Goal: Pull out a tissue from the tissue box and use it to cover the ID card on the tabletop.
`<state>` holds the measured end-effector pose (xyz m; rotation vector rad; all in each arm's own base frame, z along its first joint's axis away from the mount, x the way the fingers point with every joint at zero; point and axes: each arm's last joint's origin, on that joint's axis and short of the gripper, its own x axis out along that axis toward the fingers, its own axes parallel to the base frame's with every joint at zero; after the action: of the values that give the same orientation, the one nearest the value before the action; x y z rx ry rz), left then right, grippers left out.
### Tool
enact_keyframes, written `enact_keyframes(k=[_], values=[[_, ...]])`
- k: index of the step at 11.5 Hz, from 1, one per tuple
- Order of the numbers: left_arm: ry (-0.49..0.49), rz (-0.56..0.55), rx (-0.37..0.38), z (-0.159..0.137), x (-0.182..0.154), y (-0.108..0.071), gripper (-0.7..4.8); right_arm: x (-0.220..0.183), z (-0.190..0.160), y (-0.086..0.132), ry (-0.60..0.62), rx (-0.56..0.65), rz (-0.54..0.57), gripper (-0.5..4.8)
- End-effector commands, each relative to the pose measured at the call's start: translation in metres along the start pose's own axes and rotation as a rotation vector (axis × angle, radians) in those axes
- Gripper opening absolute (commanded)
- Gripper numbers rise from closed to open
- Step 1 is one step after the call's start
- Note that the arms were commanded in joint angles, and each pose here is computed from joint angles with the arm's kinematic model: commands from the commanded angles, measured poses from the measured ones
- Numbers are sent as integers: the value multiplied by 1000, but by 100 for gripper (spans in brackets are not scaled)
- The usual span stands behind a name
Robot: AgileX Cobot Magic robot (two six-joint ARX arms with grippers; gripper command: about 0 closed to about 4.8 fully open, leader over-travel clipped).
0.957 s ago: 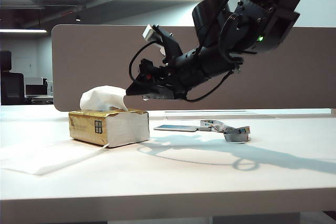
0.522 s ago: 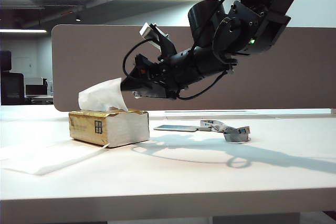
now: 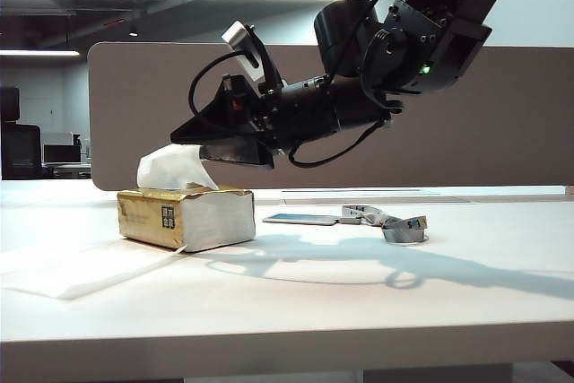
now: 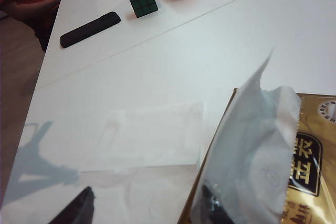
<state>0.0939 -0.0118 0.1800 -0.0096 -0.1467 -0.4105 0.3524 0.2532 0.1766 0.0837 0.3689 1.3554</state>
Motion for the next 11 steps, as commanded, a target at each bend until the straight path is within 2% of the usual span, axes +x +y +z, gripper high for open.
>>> enact_keyframes(k=[1, 2, 8, 11], values=[[-14, -2, 5, 2, 0, 0, -5, 1, 5, 0, -23, -19, -71, 92], [-14, -2, 5, 2, 0, 0, -5, 1, 5, 0, -24, -20, -87, 2], [-14, -2, 5, 2, 0, 0, -5, 0, 12, 0, -78, -65, -121, -6], [-13, -2, 5, 2, 0, 0, -5, -2, 23, 2, -152, -105, -122, -6]])
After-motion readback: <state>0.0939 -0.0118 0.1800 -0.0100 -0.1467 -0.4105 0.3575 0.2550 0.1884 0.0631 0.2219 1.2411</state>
